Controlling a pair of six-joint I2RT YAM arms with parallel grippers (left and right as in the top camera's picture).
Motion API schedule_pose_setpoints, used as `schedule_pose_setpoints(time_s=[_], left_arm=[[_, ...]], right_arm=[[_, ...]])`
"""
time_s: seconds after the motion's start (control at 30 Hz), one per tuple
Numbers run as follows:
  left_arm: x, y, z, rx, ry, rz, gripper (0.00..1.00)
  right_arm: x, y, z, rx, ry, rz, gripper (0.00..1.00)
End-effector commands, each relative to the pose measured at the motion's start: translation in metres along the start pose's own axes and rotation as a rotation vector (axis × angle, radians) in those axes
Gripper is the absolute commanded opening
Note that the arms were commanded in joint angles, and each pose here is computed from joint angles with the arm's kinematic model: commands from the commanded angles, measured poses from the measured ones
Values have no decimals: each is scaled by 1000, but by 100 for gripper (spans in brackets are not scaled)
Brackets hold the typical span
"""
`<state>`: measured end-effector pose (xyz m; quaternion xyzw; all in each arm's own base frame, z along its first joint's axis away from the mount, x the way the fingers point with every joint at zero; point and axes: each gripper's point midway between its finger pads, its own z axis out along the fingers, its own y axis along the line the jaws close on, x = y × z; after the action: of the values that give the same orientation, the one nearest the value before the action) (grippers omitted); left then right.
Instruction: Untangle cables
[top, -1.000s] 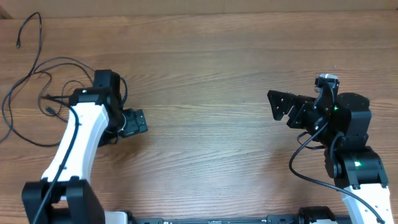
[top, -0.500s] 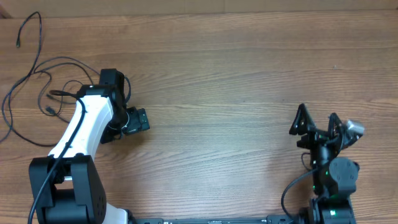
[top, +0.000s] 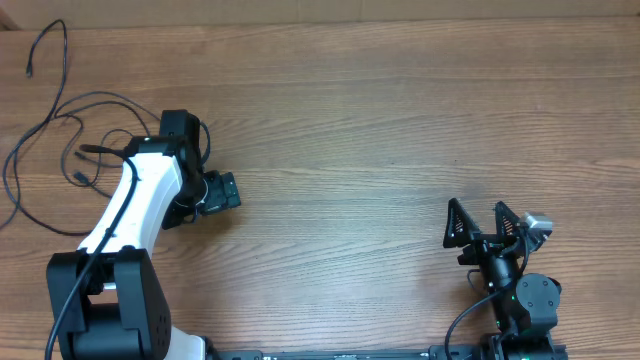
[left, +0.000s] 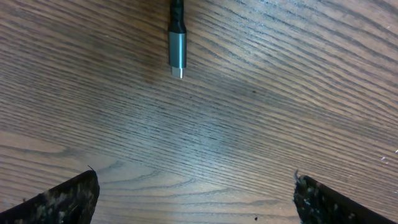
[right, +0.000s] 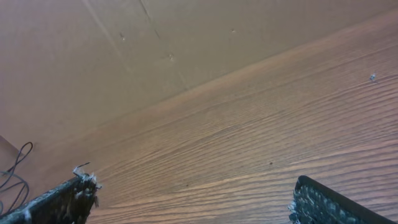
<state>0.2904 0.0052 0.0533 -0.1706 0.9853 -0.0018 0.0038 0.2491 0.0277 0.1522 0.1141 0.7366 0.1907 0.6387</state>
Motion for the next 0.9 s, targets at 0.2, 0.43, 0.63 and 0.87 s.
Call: schedule_pose_setpoints(time_s=[0.2, 0.43, 0.63, 0.87], left_arm=[[1, 0, 1, -11, 0, -6, 100], [-5, 12, -12, -70, -65, -8, 100], [-24, 17, -106, -9, -457, -35, 100], [-24, -16, -207, 303, -1231, 205, 100]], right_arm=[[3, 2, 0, -16, 2, -7, 100], [3, 2, 0, -16, 2, -7, 100], [3, 2, 0, -16, 2, -7, 100], [3, 2, 0, -16, 2, -7, 100]])
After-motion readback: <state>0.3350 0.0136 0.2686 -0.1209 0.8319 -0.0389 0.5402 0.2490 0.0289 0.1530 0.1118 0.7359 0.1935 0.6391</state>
